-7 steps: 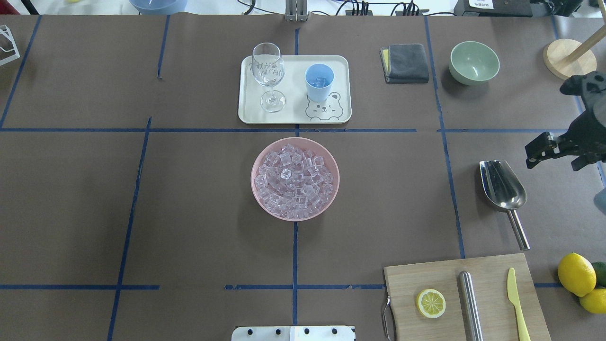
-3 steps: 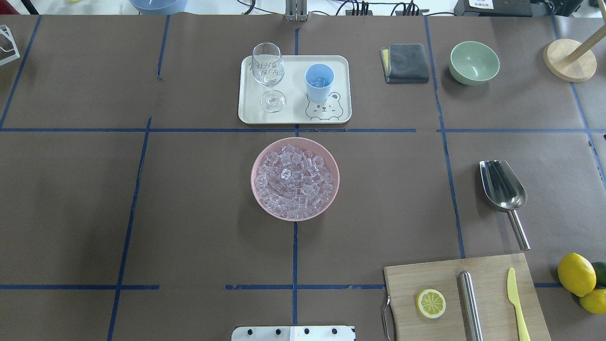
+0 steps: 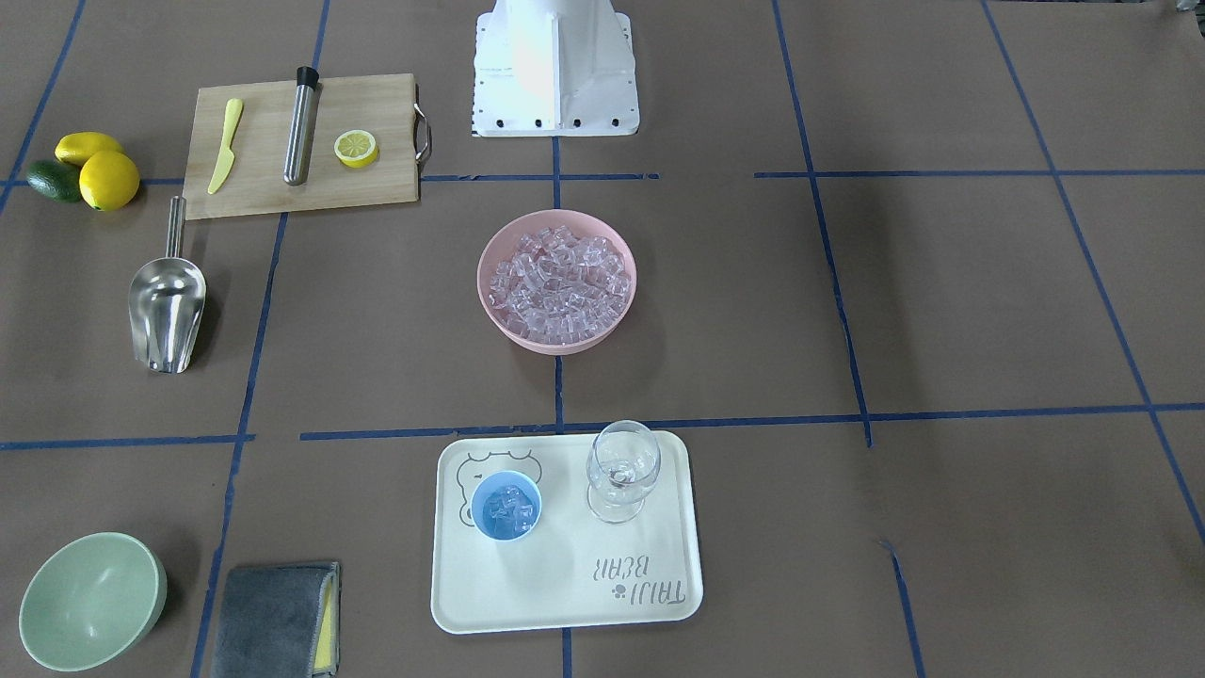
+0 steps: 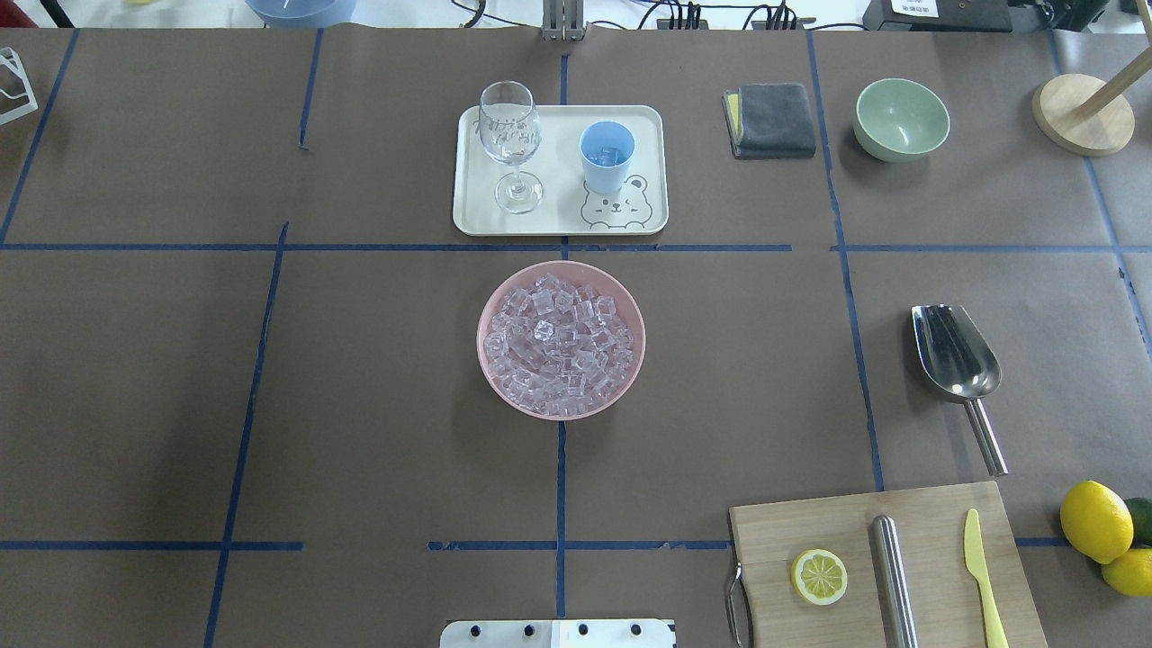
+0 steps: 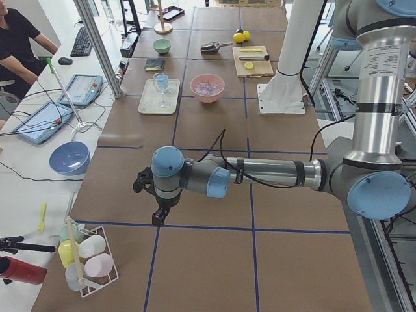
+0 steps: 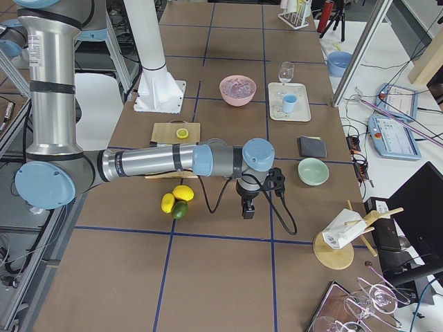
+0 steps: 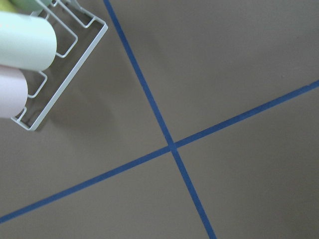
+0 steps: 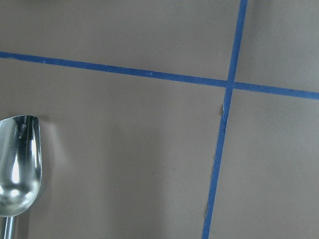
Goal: Put ice in cup with scoop
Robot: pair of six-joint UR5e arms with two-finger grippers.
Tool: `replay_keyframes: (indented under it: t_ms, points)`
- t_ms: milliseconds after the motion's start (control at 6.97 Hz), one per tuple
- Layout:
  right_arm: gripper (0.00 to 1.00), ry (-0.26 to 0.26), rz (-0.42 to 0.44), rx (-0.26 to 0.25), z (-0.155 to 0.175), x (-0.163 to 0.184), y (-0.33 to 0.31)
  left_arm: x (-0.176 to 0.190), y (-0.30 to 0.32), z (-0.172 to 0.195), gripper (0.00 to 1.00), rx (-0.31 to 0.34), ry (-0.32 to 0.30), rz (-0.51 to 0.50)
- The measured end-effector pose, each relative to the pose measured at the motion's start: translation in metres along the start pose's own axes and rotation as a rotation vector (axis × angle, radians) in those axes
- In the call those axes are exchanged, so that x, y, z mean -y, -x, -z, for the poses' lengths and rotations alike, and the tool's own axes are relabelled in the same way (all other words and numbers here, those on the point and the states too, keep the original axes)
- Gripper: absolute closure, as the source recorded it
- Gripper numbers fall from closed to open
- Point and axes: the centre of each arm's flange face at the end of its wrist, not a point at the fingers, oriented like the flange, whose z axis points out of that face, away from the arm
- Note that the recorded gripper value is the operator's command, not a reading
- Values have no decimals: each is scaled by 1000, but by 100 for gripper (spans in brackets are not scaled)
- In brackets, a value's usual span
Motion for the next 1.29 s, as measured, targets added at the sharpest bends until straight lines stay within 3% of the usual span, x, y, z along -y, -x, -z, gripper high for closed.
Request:
replay_keyframes:
  t_ms: [430,717,1291]
  points:
    - [0,-7,6,18,1,2,-4,-15,10,26,0,-23,99,160]
    - [0,1,-24,10,-2,-1,-17,-15,5,33,0,-28,113,183]
    - [0,-34,-54,-114,-10,-1,-56,-14,4,35,0,-26,112,197]
